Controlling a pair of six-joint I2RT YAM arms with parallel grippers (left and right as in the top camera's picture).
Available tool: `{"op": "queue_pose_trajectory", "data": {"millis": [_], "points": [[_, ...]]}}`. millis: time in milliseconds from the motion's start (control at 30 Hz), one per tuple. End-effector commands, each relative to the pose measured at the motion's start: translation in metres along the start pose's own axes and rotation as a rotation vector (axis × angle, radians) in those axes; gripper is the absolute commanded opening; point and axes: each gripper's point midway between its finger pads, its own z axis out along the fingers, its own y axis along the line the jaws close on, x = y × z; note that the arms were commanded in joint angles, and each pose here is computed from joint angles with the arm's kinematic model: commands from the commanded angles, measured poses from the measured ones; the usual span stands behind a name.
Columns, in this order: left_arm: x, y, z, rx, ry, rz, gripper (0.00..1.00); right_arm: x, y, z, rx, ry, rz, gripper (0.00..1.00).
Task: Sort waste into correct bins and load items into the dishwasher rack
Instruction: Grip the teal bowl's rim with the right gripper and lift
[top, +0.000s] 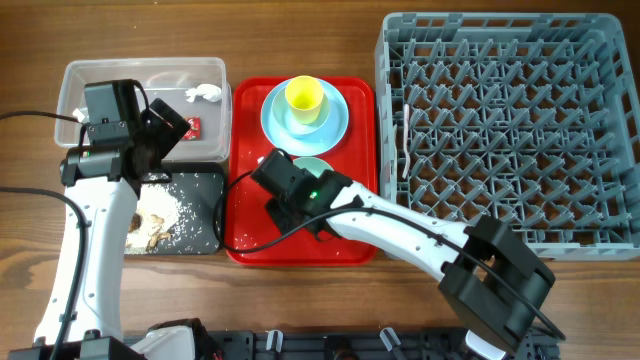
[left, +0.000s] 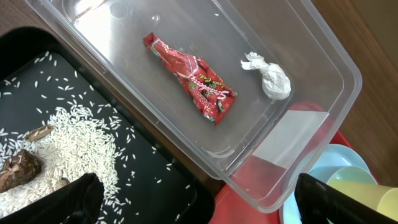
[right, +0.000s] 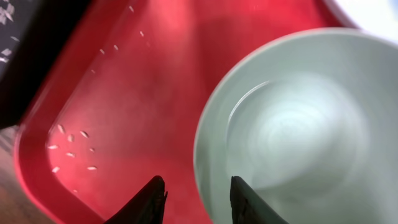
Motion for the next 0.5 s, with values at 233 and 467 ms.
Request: {"op": "queue_pose_trajectory", "data": {"millis": [233, 467], "points": [[-0.005, -0.002, -0.007, 0.011, -0.021, 0.011, 1.00, 0.012, -0.007, 0.015, 0.026, 0.019, -0.016, 0.36], [-0.005, -0.002, -0.007, 0.011, -0.021, 0.011, 1.00, 0.014, -0.008, 0.017, 0.035, 0.024, -0.016, 0.28]]}}
